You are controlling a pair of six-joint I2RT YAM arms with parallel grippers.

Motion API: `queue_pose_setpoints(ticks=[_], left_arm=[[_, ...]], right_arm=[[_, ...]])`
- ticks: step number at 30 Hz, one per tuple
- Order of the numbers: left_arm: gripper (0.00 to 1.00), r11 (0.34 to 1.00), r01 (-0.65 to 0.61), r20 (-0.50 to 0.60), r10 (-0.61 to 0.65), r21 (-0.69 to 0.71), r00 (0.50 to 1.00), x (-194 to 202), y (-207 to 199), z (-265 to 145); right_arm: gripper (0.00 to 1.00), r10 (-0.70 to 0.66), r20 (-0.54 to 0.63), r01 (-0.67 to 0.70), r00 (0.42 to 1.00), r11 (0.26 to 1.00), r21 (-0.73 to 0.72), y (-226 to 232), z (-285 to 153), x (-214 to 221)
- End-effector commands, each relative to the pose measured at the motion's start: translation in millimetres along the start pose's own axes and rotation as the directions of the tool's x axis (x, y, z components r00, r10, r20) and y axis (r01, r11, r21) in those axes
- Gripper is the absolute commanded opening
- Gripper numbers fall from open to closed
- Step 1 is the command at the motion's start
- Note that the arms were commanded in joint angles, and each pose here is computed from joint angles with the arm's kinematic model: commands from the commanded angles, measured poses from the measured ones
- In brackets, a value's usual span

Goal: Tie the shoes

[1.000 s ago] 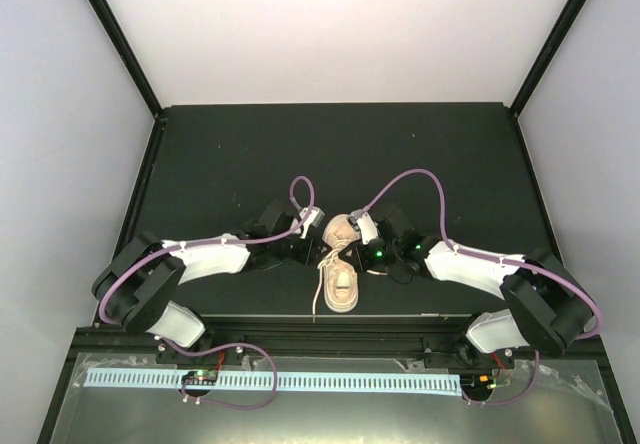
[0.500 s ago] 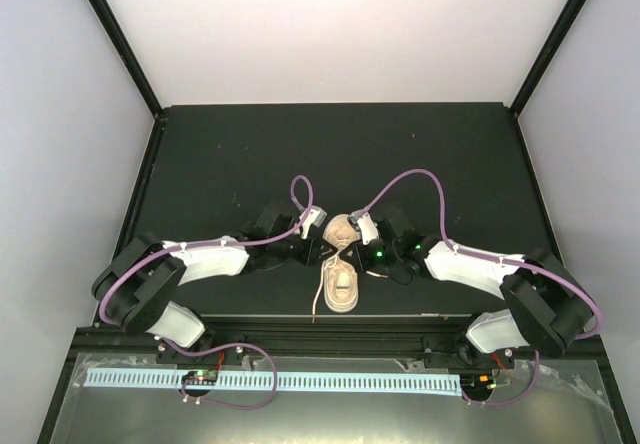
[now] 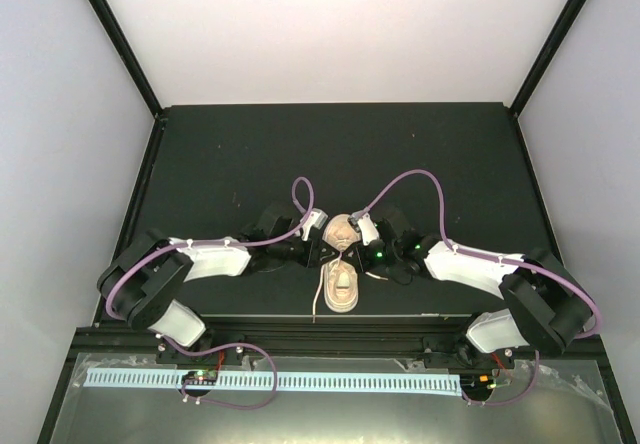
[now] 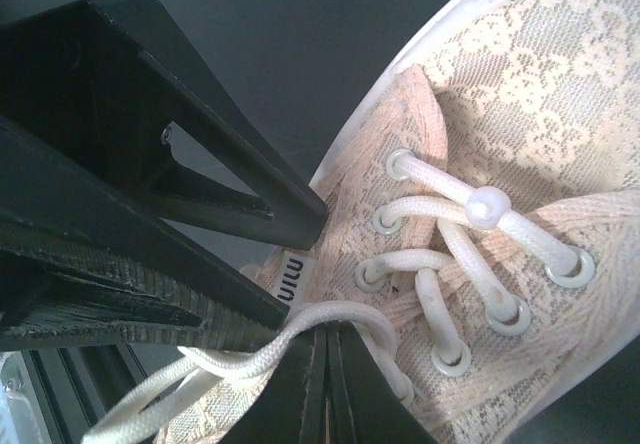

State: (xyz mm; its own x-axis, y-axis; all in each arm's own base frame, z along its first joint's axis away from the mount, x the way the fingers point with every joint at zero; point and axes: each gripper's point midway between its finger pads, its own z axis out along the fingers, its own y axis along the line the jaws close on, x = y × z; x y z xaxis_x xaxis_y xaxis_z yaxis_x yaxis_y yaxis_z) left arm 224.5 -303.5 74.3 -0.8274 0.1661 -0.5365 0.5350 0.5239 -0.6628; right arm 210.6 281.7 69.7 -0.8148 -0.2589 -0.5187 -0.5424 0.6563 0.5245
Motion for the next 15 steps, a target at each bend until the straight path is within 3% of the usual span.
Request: queue_pose_setpoints(ticks=[1, 15], left_arm=[[0.33, 0.998, 0.002, -0.002, -0.002, 0.060, 1.000, -2.0, -6.6, 3.1], [0.30, 0.997, 0.038, -0.015, -0.037, 0.064, 0.999, 1.2, -0.8, 5.4]], right_arm=[[0.02, -0.015, 0.012, 0.015, 1.000, 1.000, 0.027, -3.8, 0.3, -3.4], [0.02, 0.015, 0.080, -0.009, 0.997, 0.997, -0.079, 12.8, -1.9, -11.2]])
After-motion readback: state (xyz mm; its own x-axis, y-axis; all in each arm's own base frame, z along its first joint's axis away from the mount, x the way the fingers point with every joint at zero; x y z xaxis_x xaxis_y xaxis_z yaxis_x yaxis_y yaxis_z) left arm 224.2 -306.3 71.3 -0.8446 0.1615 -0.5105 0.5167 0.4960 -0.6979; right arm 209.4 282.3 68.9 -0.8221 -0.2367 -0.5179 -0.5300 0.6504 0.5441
